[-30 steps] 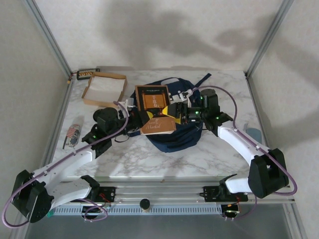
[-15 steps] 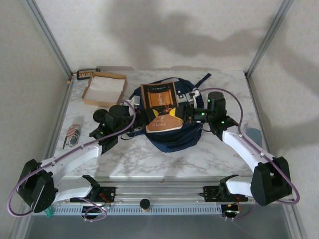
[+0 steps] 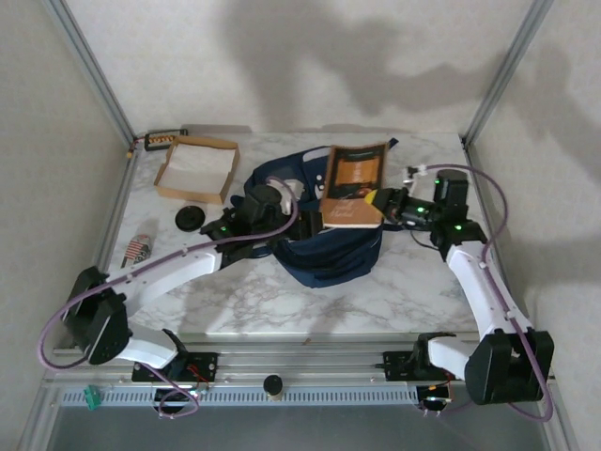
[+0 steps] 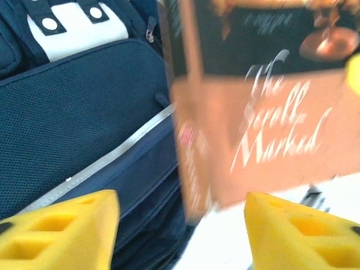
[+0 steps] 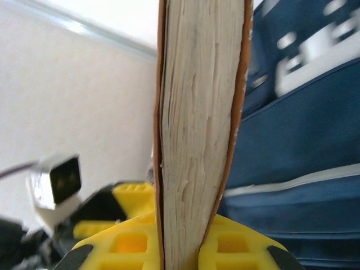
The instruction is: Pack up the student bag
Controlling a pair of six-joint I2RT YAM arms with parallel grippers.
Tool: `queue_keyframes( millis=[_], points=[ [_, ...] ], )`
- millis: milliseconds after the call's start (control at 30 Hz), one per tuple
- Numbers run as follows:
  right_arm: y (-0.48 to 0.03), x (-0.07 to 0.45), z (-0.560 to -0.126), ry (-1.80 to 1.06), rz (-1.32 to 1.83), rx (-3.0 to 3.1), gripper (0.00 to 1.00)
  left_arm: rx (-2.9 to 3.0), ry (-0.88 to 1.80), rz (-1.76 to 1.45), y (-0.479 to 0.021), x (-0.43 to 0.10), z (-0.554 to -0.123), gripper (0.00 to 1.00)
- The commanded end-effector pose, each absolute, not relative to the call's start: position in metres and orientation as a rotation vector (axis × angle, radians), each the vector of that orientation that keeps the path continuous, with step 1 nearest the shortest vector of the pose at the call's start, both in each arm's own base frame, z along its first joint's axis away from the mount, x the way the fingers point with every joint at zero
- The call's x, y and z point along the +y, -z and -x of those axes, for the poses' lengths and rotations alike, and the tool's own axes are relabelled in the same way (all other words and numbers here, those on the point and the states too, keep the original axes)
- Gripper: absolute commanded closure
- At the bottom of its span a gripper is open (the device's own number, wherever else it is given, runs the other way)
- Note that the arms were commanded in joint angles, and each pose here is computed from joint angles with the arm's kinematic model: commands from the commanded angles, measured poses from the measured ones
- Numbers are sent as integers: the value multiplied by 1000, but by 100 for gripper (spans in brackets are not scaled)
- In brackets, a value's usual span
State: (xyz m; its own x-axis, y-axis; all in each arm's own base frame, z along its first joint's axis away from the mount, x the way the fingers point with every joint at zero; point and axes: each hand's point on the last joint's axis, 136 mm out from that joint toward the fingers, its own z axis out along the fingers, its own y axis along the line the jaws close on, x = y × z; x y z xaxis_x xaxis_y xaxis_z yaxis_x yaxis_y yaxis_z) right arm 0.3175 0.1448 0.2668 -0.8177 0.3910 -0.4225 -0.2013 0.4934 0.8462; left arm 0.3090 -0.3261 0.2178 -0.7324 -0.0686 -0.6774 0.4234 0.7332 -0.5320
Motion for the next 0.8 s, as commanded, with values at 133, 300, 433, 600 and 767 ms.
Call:
queue_keyframes(
  millis=[133,300,433,600,767],
  points=[
    [-266,86,-323,-1196,-302,2086,100,2246,380,-859,-153,-350,-304,17],
    [-263,69,-323,-1190,-355,2069,100,2208,265,-1001,-129,-365,-311,13],
    [-261,64,-324,-1202,-375,2063,100,2204,178,-1054,-109,-369,-320,12],
    [-258,63,-323,-1206,-375,2064,100,2182,77,-1040,-98,-371,-342,16],
    [-258,63,-322,-1208,-372,2065,100,2202,88,-1062,-85,-377,-352,31]
  ],
)
